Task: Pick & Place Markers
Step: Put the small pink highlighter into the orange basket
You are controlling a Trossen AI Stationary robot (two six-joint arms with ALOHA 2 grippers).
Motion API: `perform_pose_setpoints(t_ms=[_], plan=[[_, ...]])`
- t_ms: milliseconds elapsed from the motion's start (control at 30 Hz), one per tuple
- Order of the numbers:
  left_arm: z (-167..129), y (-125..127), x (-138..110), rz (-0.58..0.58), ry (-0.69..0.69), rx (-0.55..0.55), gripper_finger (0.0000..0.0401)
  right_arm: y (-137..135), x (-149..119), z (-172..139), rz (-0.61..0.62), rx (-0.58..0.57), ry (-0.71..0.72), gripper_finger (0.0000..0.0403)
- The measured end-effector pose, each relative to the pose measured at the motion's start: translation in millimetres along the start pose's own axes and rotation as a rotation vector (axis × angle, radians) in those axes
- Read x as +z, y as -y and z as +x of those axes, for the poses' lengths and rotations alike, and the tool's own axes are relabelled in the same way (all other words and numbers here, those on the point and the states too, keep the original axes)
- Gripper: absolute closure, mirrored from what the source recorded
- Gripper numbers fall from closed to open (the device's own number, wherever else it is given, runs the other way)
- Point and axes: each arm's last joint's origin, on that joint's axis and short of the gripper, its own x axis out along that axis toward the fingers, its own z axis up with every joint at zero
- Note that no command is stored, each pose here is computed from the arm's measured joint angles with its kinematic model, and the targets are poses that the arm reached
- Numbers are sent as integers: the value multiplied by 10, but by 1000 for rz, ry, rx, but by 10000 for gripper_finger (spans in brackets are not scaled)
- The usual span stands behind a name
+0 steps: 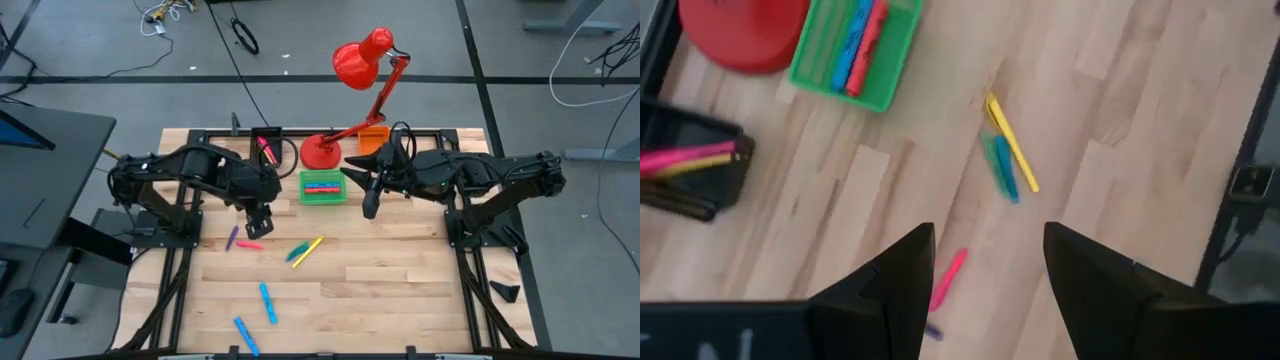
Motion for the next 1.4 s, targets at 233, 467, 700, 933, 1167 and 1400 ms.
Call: perform_pose_setpoints(t_ms=[233, 467, 700, 933, 1167, 1400], plan=[[353, -117, -83, 86, -138, 71, 207, 7, -29, -1, -18, -6, -27, 286], [827, -239, -249, 166, -337, 140, 207, 9, -34, 0, -21, -7, -31, 286], [1181, -365, -451, 236, -494, 207, 207, 16, -61, -1, -38, -13, -56, 286], [1420, -416, -639, 253, -601, 214, 207, 21, -83, -3, -52, -17, -76, 286], [1600, -361, -698, 227, -582, 94, 207, 22, -83, -3, -52, -18, -76, 286], [1831, -244, -828, 298, -534, 15, 207, 22, -84, -3, -52, -18, -77, 286]])
